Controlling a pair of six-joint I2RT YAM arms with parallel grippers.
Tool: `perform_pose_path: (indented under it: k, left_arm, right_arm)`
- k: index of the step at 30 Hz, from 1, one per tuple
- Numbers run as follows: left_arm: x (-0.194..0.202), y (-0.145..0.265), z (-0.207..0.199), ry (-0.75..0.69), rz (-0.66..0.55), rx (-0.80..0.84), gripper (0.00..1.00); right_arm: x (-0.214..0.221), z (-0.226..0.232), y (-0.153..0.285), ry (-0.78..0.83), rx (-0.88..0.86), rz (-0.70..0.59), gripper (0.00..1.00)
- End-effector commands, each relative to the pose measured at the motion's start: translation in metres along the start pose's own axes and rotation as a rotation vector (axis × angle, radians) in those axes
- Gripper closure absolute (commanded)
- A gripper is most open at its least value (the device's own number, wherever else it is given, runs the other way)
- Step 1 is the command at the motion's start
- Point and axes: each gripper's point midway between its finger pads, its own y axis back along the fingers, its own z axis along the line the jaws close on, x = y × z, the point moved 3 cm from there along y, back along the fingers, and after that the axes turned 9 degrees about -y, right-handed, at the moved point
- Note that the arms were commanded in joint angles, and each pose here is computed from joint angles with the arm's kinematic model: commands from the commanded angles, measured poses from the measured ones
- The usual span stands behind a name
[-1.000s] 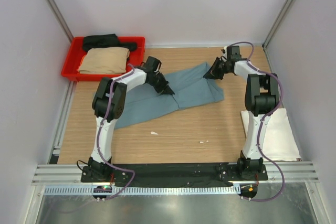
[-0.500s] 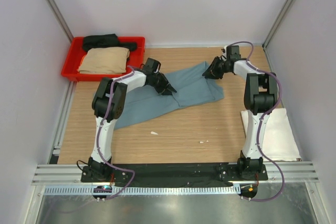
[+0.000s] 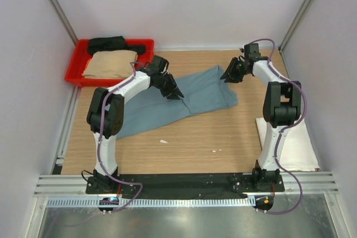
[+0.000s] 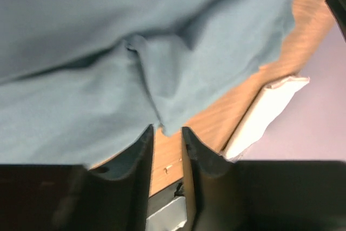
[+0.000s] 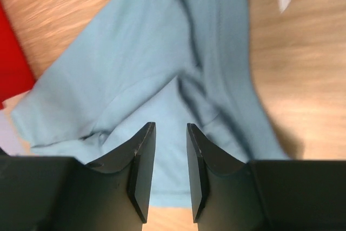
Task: Fold and stack the t-shirts
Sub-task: Fold the tshirt
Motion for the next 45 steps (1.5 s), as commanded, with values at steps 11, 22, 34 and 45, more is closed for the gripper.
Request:
perform_pose_path:
  k: [11, 22, 34, 45]
  left_arm:
    - [0.015, -0.036, -0.045, -0.185, 0.032, 0.159, 0.97]
    - [0.03, -0.08, 0.008, -0.195, 0.078, 0.074, 0.97]
    - [0.059, -0.065, 0.004, -0.24, 0.103, 0.084, 0.76]
    - [0.057, -0.027, -0.019, -0.3, 0.07, 0.133, 0.8]
  right_arm:
    - [0.061, 0.058, -0.018, -0.116, -0.514, 0.076, 0.97]
    - [0.052, 0.007, -0.07, -0.198, -0.459, 0.02, 0.98]
    - [0.027, -0.004, -0.057, -0.109, -0.297, 0.017, 0.97]
    - [0.045, 0.041, 0.019, -0.062, -0.331, 0.014, 0.9]
